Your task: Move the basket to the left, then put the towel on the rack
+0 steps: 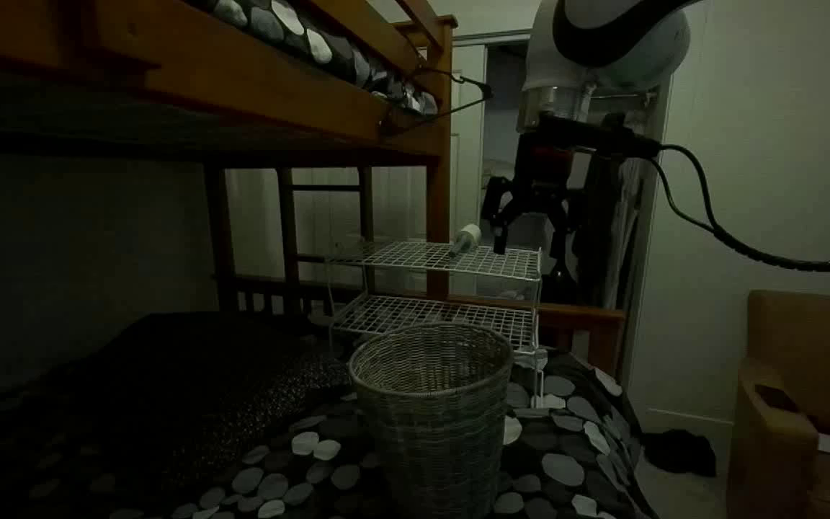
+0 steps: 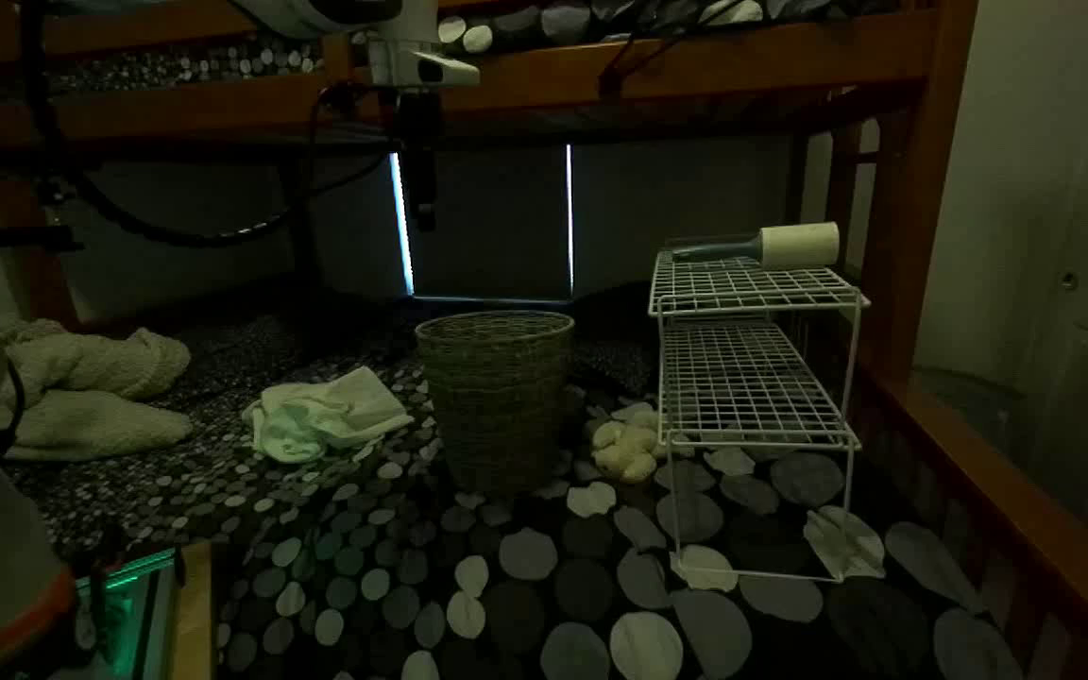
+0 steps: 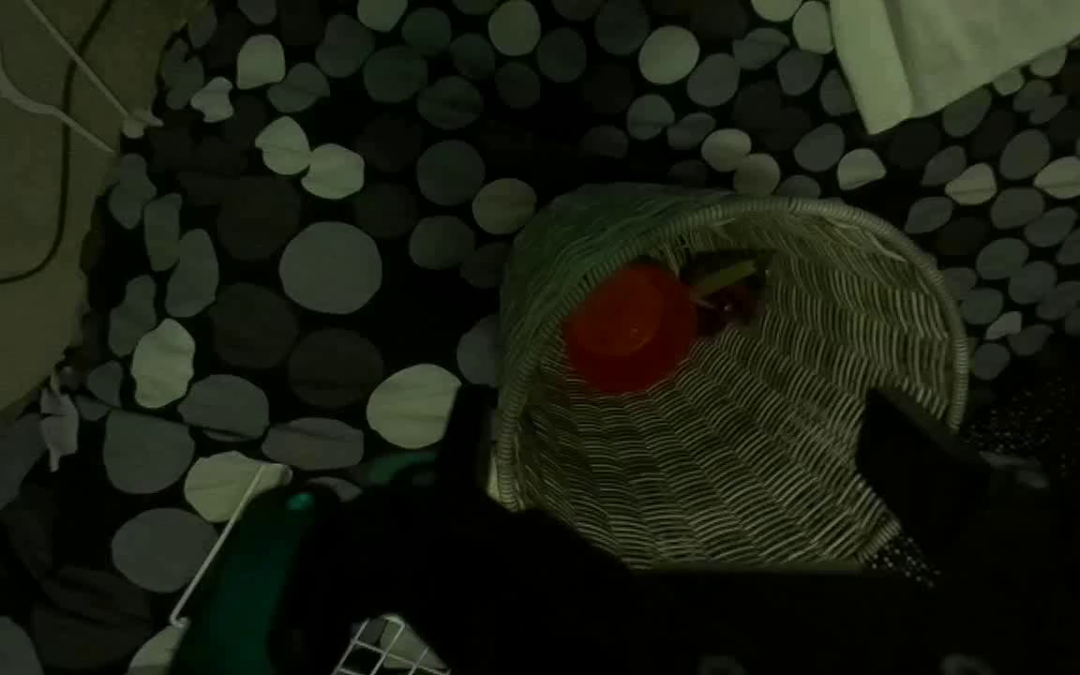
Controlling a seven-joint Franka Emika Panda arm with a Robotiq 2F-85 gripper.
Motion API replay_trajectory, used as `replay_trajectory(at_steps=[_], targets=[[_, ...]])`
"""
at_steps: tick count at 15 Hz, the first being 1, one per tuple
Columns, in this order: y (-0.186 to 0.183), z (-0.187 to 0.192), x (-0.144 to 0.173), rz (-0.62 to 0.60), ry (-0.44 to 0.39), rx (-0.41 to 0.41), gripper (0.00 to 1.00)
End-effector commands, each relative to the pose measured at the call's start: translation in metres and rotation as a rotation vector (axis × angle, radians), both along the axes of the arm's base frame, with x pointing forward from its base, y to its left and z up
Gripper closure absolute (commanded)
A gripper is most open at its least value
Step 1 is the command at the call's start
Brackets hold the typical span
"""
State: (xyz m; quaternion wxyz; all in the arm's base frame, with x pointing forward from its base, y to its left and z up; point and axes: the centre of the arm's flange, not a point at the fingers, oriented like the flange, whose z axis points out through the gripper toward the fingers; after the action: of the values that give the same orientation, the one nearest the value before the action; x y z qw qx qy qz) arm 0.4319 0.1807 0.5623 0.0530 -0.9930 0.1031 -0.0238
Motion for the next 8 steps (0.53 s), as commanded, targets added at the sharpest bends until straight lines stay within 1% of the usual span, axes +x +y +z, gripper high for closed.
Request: replay_trajectory(at_steps=[1, 6, 8], targets=[[0.0, 0.0, 0.0, 0.0, -0.001, 0.0, 0.0], [0.0, 0.001, 0.0, 0.0, -0.002, 0.001, 0.0], [0.004, -0.018, -0.002, -0.043, 0.028, -0.037, 0.0]])
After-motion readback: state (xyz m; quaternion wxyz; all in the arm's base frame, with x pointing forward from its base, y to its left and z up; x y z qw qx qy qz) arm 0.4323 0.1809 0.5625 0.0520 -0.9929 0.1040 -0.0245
